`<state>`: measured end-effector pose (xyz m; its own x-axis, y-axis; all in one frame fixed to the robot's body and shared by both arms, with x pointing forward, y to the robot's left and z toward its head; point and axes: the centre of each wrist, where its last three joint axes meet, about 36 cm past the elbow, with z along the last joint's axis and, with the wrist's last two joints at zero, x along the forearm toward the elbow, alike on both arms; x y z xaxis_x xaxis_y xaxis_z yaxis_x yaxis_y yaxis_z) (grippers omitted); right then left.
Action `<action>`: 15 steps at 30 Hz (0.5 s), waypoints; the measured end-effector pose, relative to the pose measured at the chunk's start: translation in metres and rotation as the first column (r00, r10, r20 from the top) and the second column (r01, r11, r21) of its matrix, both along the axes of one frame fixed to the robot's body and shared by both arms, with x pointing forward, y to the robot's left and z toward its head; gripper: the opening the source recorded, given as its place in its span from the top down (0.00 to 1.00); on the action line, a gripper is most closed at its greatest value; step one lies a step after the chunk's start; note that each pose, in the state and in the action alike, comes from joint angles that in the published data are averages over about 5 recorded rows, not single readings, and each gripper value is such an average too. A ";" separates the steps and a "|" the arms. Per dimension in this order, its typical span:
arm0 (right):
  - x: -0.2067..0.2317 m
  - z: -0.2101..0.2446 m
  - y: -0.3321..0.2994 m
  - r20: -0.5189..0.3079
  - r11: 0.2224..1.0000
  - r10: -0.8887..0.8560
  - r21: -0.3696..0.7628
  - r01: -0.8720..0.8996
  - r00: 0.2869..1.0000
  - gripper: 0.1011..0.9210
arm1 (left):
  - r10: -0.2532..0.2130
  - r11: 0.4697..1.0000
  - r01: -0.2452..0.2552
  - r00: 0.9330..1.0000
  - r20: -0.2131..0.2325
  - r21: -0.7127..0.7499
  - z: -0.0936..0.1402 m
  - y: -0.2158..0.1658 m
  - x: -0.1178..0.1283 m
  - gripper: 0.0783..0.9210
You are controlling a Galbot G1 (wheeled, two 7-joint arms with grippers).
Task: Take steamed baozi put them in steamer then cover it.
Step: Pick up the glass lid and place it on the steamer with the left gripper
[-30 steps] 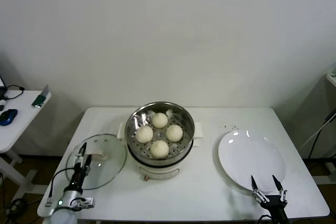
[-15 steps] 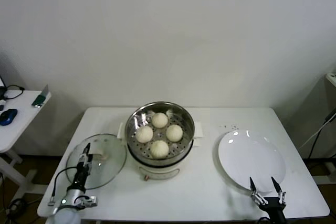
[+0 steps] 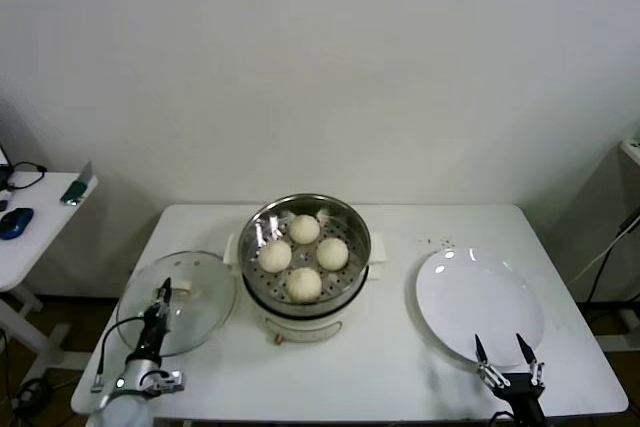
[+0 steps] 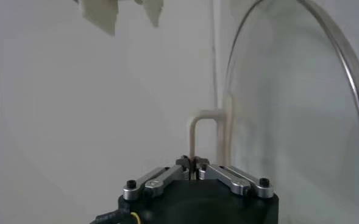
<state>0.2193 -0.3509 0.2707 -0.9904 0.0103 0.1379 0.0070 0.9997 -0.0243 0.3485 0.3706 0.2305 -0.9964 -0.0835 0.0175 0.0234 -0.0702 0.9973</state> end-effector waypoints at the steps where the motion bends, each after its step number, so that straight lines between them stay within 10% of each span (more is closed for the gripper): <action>1: 0.000 0.000 0.000 0.001 1.000 0.000 -0.001 0.000 1.000 0.12 | -0.001 1.000 0.001 1.000 0.002 -0.002 0.001 0.000 0.000 0.93; 15: 0.003 0.005 -0.006 0.007 1.000 -0.002 -0.015 0.003 1.000 0.12 | 0.016 0.999 -0.013 0.997 0.072 -0.036 0.068 0.008 0.007 0.94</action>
